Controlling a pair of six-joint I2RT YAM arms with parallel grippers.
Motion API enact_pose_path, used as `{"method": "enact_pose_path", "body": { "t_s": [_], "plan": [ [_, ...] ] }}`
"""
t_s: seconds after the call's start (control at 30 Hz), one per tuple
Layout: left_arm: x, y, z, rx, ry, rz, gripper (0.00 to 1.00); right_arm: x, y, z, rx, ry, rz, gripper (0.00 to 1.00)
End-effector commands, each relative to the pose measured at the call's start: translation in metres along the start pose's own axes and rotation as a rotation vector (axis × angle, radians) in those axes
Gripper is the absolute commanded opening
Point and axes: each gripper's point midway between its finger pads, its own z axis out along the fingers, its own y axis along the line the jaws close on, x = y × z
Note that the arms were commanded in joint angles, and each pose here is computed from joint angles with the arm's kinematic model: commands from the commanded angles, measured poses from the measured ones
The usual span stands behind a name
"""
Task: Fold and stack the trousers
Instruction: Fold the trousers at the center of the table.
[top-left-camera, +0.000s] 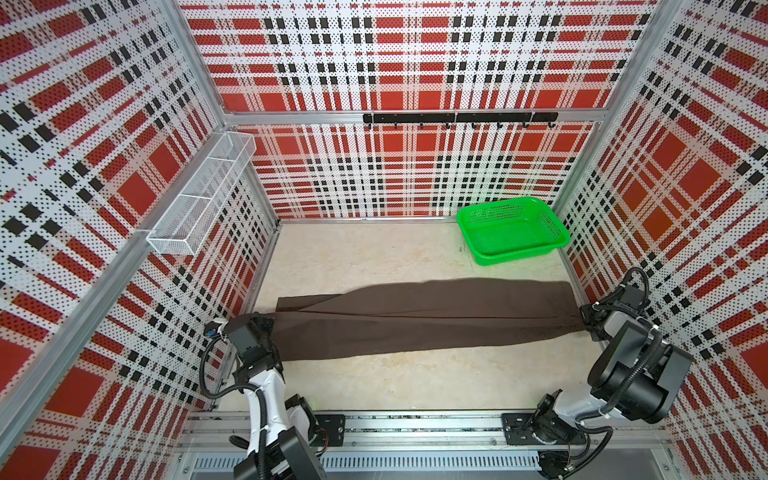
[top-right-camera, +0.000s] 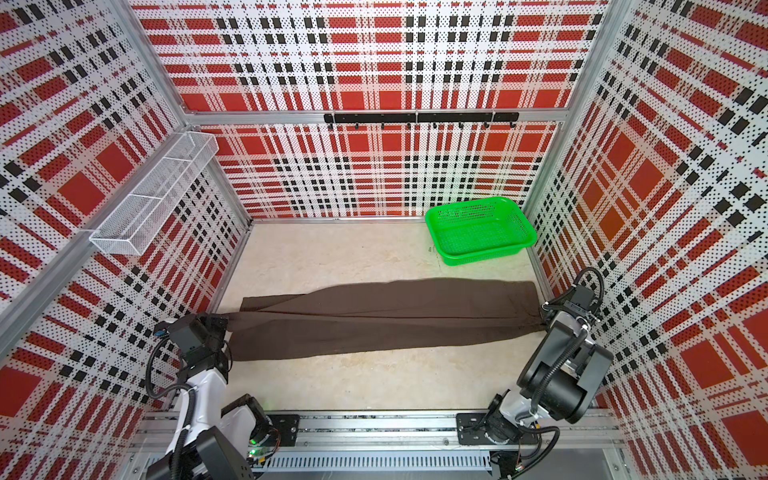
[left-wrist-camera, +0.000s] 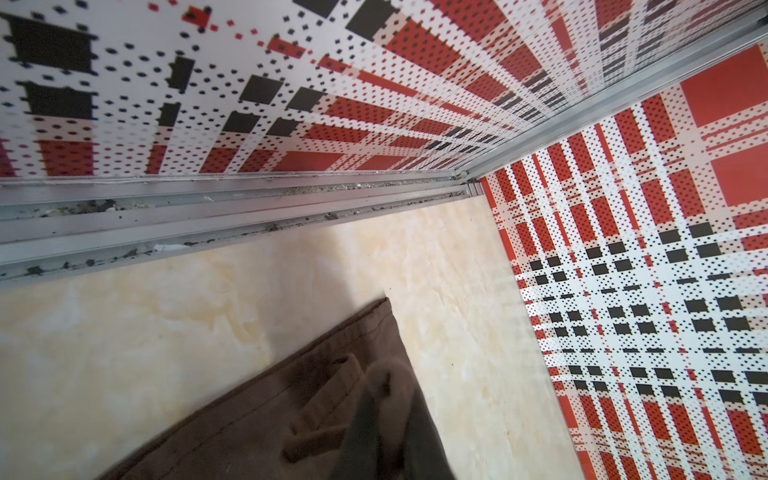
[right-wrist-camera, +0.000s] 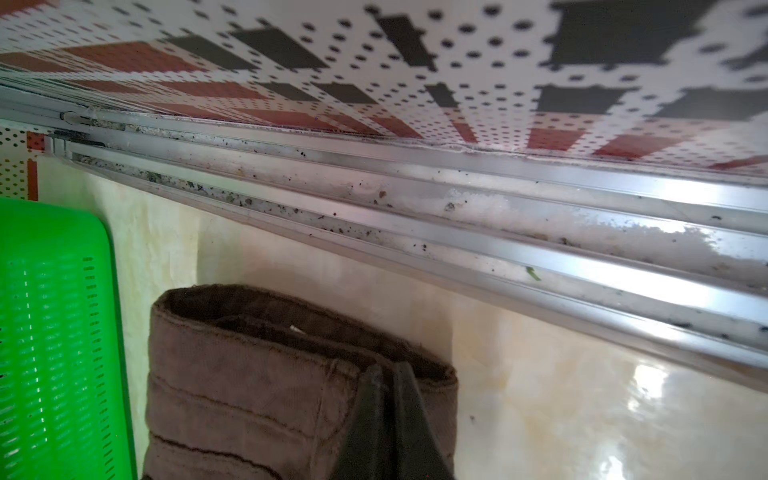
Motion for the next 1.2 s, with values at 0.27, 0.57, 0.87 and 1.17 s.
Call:
{"method": "enact_pose_path", "body": {
  "t_s": [0.27, 0.57, 0.87, 1.17],
  "plan": [
    [-0.026, -0.082, -0.01, 0.165, -0.068, 0.065, 0.0, -0.066, 0.069, -0.041, -0.142, -0.161, -0.011, 0.0],
    [0.0, -0.002, -0.007, -0.033, -0.045, 0.068, 0.0, -0.032, 0.014, 0.0, -0.016, -0.109, -0.001, 0.0],
    [0.009, 0.05, -0.01, -0.175, -0.089, 0.029, 0.0, -0.028, -0.012, 0.004, 0.069, -0.132, 0.008, 0.0],
    [-0.003, 0.052, -0.018, -0.183, -0.134, 0.006, 0.0, -0.037, -0.014, -0.01, 0.075, -0.167, 0.026, 0.0]
  ]
}}
